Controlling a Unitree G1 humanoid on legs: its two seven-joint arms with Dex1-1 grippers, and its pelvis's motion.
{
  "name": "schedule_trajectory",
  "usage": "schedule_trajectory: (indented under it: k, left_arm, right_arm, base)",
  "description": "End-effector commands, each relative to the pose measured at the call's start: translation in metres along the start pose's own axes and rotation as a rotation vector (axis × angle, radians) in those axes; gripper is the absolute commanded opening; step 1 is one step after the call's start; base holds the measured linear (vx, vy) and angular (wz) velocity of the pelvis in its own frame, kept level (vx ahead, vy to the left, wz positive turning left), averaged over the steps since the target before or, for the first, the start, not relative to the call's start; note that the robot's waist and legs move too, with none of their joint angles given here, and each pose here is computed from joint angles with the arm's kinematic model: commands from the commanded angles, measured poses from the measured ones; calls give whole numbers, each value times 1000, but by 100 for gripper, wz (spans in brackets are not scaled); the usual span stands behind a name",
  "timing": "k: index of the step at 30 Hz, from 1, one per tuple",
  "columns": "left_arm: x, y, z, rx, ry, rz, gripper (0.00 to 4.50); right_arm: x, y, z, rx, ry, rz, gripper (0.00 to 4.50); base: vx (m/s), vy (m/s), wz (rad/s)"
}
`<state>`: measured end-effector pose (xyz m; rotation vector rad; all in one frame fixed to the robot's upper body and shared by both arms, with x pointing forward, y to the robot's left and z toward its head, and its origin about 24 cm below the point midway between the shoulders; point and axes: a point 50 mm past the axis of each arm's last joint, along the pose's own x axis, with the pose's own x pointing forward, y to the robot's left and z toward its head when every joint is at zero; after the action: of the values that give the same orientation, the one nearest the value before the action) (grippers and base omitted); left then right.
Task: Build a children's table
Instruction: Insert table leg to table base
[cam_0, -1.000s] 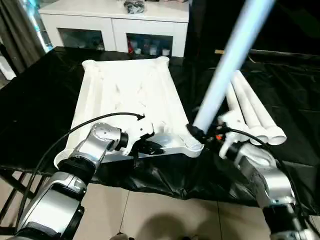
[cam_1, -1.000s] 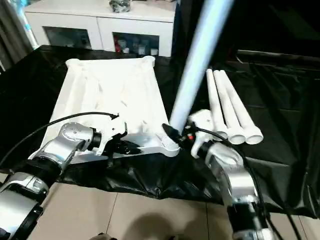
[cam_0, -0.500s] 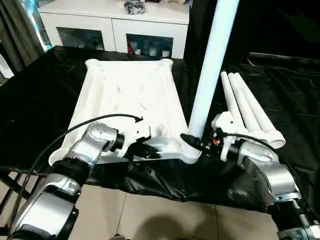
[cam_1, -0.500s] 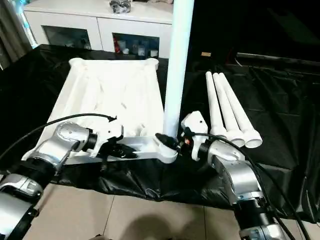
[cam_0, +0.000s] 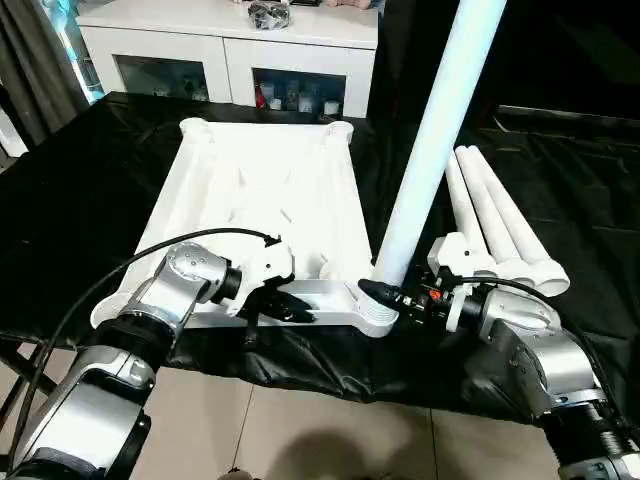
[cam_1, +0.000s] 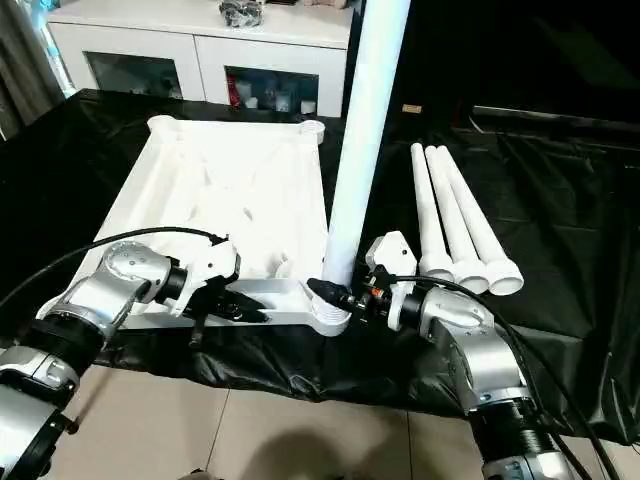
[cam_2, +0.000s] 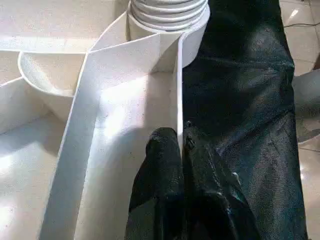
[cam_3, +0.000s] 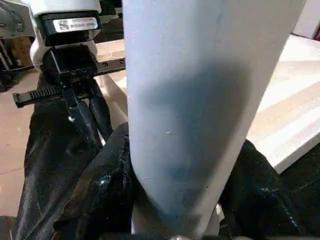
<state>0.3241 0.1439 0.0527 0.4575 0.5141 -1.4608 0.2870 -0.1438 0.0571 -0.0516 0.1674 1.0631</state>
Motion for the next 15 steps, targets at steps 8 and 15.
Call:
schedule_trajectory:
  k: [8,15]
  left_arm:
    - [2,20,36,38,-94,185,0]
    - [34,29,60,-102,-175,467,0]
  right_arm:
    - [16,-1,-34,111,113,-147,186]
    - [45,-23,-32,206,95,-465,186]
  base:
    - [0,0,0]
    - [0,0,0]
